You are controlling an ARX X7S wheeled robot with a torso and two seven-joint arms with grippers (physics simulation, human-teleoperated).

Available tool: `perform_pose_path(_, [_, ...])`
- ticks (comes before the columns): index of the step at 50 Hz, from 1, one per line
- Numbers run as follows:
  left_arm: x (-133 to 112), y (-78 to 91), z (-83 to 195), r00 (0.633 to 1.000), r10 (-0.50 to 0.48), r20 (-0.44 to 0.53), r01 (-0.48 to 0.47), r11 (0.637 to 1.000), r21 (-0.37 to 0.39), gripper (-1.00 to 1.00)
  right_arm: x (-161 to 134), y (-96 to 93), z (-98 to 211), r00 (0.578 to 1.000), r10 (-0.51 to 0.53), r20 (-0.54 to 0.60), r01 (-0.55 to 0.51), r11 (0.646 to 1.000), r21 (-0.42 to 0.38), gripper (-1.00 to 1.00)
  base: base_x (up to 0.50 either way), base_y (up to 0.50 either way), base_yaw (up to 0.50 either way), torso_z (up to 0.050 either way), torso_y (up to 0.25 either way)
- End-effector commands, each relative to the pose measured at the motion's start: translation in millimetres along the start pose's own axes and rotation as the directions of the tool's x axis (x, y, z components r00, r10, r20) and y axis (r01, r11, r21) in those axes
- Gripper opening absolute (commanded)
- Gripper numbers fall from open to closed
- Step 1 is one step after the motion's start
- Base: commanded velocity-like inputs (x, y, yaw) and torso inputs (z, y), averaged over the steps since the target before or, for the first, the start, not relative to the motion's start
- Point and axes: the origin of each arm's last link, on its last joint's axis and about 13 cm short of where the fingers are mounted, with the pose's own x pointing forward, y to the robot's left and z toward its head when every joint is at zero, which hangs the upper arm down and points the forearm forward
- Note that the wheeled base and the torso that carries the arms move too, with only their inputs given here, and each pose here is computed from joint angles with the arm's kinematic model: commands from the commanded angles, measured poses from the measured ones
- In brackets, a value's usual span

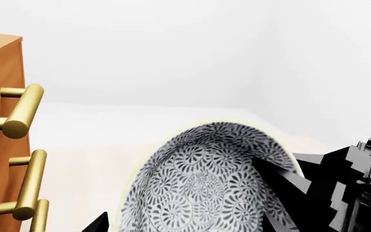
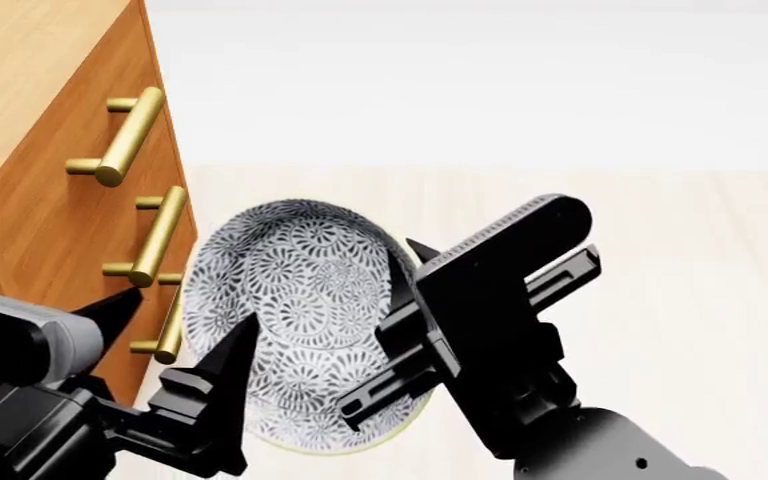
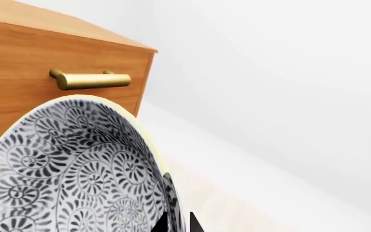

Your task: Put the bowl on top of the cabinet.

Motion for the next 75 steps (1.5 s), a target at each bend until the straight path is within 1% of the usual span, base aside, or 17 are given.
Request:
perform_pose_path(1, [-2.4, -0.2, -2.8, 1.0, 0.02, 0.016, -0.02, 1.0, 0.013, 1.0, -9.7, 3.5, 8.9, 0.999, -0.002, 0.052, 0.003, 0.999, -0.036, -1.0, 0.0, 0.0, 0.0, 0.0, 0.0])
perform_pose_path(2, [-2.7, 0.0, -3.1, 1.0, 0.02, 0.017, -0.02, 1.0, 0.012, 1.0, -14.1, 7.3, 11.0, 0.997, 0.016, 0.07, -0.013, 0.999, -0.049, -1.0, 0.0, 0.0, 0.0, 0.0, 0.0])
perform_pose_path(7, [-4.1, -0.2, -2.3, 0.999, 0.023, 0.023, -0.023, 1.0, 0.01, 1.0, -22.9, 15.1, 15.7, 0.995, 0.04, 0.09, -0.033, 0.996, -0.078, -1.0, 0.0, 0.0, 0.0, 0.0, 0.0])
perform_pose_path(18, [-4.2, 2.0, -3.8, 0.999, 0.028, 0.027, -0.028, 1.0, -0.004, 1.0, -31.7, 23.1, 24.1, 0.99, 0.07, 0.125, -0.056, 0.992, -0.111, -1.0, 0.0, 0.0, 0.0, 0.001, 0.001])
perform_pose_path(19, [-4.6, 1.8, -3.9, 0.999, 0.027, 0.027, -0.027, 1.0, -0.001, 1.0, -36.1, 26.0, 25.9, 0.987, 0.084, 0.134, -0.067, 0.989, -0.131, -1.0, 0.0, 0.0, 0.0, 0.0, 0.0])
perform_pose_path(22, [-5.2, 2.2, -3.6, 0.999, 0.032, 0.029, -0.032, 0.999, 0.003, 1.0, -35.9, 22.7, 27.5, 0.988, 0.074, 0.137, -0.058, 0.991, -0.119, -1.0, 0.0, 0.0, 0.0, 0.0, 0.0])
perform_pose_path(42, [-4.7, 4.7, -5.7, 0.999, 0.042, 0.032, -0.042, 0.999, -0.003, 1.0, -35.3, 22.4, 23.1, 0.989, 0.071, 0.133, -0.055, 0.991, -0.12, -1.0, 0.0, 0.0, 0.0, 0.0, 0.0])
perform_pose_path(51, [-4.1, 6.2, -6.7, 0.998, 0.05, 0.031, -0.05, 0.999, -0.006, 1.0, -35.5, 19.4, 22.5, 0.989, 0.06, 0.131, -0.045, 0.992, -0.118, -1.0, 0.0, 0.0, 0.0, 0.0, 0.001])
perform_pose_path(55, [-4.0, 5.0, -7.6, 0.999, 0.035, 0.028, -0.035, 0.999, 0.002, 1.0, -35.9, 19.7, 22.5, 0.989, 0.06, 0.132, -0.045, 0.992, -0.117, -1.0, 0.0, 0.0, 0.0, 0.0, 0.0])
perform_pose_path(75, [-3.4, 12.6, -9.9, 0.997, 0.074, 0.026, -0.074, 0.997, -0.012, 1.0, -39.9, 18.1, 27.1, 0.987, 0.055, 0.149, -0.038, 0.993, -0.112, -1.0, 0.0, 0.0, 0.0, 0.0, 0.001])
